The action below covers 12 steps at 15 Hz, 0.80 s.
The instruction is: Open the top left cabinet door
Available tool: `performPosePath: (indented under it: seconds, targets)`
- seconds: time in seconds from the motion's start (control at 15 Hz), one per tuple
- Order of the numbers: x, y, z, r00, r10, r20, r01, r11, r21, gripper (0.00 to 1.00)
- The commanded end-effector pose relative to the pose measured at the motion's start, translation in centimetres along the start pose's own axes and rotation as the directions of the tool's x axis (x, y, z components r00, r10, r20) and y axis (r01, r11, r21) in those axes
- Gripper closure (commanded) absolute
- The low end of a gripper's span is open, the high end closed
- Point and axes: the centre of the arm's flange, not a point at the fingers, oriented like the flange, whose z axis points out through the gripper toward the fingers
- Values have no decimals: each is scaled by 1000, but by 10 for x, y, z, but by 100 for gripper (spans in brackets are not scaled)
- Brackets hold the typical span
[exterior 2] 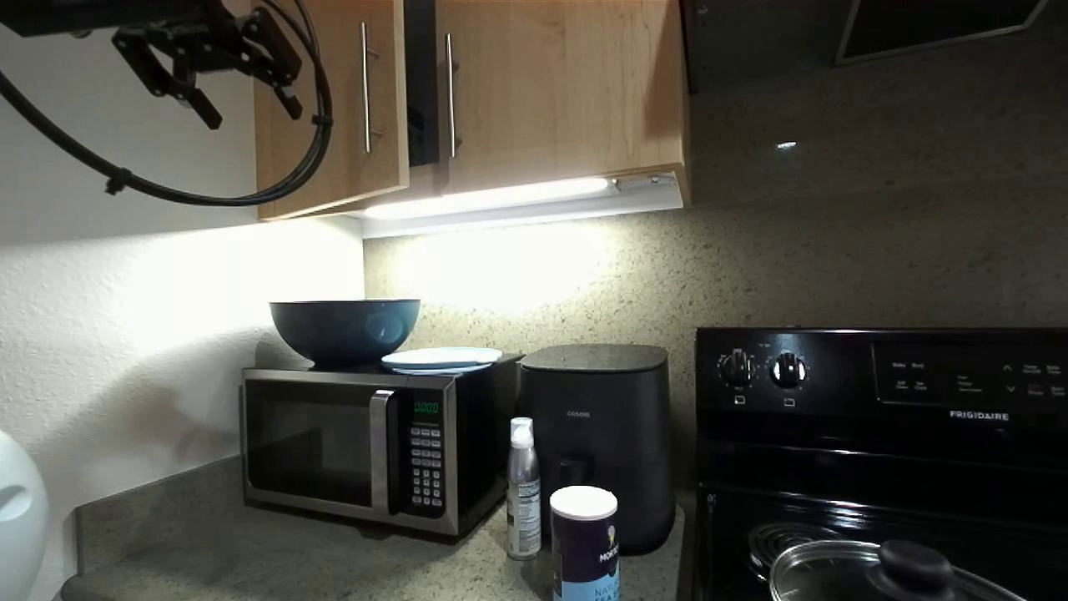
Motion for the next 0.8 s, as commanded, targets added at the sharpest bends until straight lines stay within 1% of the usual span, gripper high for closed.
performPosePath:
  seconds: [0.0,0.13,0.2,0.33,0.47,0.6,0.67,0.73]
  targets:
    - [0,0,0,1000,0,0,0,1000,0,0]
    - [0,0,0,1000,0,0,0,1000,0,0]
    - [4,1,1,1000,-8,-15,8,1000,-3,0]
    - [20,5,1,995,-54,-90,53,999,-8,0]
    - [39,11,2,983,-98,-156,101,995,11,0]
    - [60,24,9,979,-113,-170,118,993,18,0]
    - [69,36,19,982,-97,-163,102,995,20,0]
    - [71,45,25,986,-77,-151,81,997,19,0]
